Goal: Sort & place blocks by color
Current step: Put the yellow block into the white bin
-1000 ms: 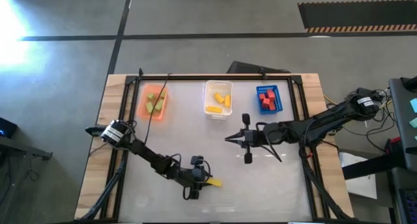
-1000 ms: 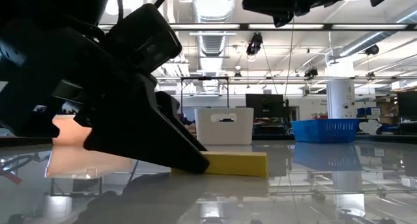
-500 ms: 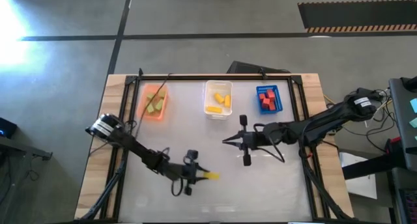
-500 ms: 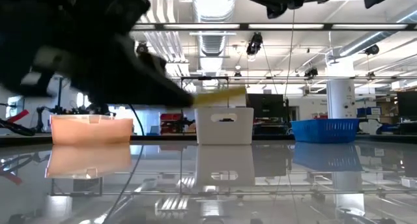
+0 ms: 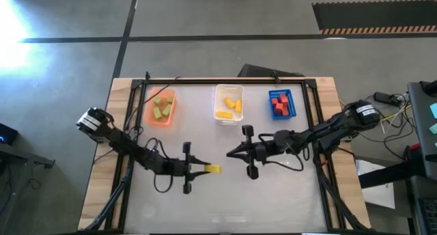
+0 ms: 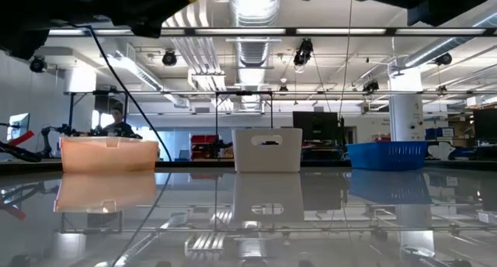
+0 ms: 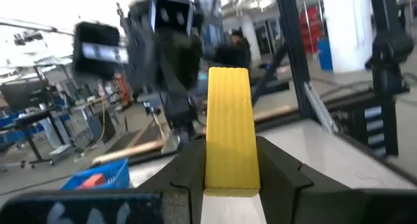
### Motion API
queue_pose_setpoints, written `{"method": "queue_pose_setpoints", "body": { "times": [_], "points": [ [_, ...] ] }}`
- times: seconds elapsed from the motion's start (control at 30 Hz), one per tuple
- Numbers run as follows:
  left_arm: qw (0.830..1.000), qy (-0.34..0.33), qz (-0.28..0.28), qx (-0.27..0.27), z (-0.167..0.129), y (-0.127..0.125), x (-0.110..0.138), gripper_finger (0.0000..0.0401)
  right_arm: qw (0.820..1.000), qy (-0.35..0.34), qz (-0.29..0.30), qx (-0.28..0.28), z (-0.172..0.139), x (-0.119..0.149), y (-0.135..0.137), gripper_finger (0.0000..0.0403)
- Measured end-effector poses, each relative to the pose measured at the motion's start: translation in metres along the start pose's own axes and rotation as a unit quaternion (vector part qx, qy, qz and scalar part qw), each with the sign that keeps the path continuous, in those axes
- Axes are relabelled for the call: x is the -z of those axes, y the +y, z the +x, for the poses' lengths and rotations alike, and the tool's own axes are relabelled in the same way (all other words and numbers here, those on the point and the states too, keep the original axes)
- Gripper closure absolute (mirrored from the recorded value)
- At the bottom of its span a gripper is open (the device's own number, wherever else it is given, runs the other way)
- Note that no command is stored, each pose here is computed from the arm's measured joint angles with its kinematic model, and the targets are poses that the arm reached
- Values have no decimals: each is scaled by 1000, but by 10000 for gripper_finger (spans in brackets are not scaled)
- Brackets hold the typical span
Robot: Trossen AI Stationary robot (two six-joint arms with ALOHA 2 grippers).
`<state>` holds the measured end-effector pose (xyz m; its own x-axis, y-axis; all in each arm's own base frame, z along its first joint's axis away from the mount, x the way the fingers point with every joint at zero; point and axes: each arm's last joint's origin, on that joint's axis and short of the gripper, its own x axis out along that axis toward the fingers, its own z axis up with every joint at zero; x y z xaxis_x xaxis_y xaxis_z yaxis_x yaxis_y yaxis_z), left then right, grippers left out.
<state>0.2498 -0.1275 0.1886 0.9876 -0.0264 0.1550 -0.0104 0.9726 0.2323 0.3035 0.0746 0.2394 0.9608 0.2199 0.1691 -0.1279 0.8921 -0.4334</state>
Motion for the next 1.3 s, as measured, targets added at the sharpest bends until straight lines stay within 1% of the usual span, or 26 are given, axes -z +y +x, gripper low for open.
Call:
{"method": "queue_pose_setpoints", "body": {
  "times": [0.1,0.2,0.3,0.57,0.63,0.73,0.8,0.87,0.97,1.1,1.3],
  "points": [
    [1000,-21,-11,-7,0,2,-7,315,1000,3,16,-2,8,5,3,391],
    [999,-35,-19,-11,2,4,-14,315,1000,4,28,-2,17,7,4,376],
    [999,-33,-17,-11,2,4,-13,315,999,4,39,-2,25,8,5,344],
    [999,-29,-16,-11,2,4,-11,315,999,-15,51,5,38,0,1,238],
    [999,-28,-18,-14,1,4,-11,315,998,-24,56,-6,39,-3,1,216],
    [999,-21,-31,-34,1,5,-11,315,997,-41,52,-40,39,-5,2,195],
    [999,-20,-34,-37,1,5,-10,315,996,-44,53,-50,39,-5,4,186],
    [998,-19,-35,-40,1,5,-10,315,996,-43,67,-50,39,-5,4,181],
    [998,-23,-45,-41,2,5,-12,315,995,-29,89,-40,40,0,5,179],
    [997,-32,-52,-47,4,6,-15,315,996,-9,87,-33,43,11,10,179],
    [996,-45,-60,-50,7,6,-21,315,996,-10,86,-23,58,13,11,179]
  ]
}}
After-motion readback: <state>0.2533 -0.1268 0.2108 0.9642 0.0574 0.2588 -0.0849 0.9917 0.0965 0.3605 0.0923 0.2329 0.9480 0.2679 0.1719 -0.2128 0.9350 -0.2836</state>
